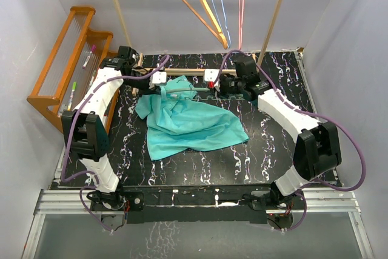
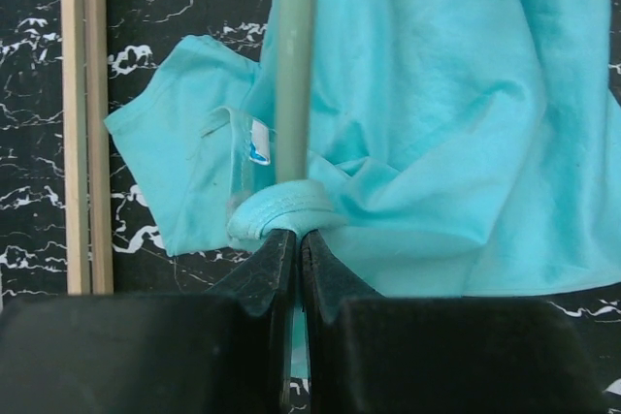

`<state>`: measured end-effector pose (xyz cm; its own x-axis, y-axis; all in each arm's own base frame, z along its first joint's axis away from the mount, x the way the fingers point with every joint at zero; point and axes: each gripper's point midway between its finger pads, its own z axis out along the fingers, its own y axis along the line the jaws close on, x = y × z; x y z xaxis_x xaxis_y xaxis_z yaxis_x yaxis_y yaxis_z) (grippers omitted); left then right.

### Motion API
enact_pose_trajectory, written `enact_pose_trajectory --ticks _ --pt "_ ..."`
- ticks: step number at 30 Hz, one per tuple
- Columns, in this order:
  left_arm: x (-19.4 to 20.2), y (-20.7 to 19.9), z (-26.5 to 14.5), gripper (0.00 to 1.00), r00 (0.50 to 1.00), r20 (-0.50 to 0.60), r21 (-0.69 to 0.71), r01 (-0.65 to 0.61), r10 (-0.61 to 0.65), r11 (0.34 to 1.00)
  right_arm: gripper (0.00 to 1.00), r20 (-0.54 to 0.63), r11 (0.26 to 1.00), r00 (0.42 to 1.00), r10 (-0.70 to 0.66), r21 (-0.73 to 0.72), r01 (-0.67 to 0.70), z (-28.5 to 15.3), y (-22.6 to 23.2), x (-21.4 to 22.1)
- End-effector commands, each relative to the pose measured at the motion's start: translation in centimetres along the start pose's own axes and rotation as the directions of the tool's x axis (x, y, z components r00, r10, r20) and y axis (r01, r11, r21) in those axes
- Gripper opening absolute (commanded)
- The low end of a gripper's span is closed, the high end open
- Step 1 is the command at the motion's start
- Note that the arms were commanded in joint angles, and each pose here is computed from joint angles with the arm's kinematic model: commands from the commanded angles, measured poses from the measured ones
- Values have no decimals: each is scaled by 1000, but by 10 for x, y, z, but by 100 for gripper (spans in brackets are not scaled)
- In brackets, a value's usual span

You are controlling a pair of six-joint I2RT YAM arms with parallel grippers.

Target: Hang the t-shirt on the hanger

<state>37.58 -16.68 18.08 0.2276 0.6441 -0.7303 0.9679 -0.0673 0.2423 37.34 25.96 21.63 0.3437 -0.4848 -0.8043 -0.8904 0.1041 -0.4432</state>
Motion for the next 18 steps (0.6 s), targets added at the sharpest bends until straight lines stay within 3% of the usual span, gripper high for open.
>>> enact_pose_trajectory --ticks 1,18 --pt "-28 17 -4 0 997 66 -39 -36 39 999 8 55 988 988 -146 56 143 1 -22 -27" --pt "-30 2 5 0 997 65 -3 -37 37 999 8 9 971 976 -218 103 216 5 -42 -25"
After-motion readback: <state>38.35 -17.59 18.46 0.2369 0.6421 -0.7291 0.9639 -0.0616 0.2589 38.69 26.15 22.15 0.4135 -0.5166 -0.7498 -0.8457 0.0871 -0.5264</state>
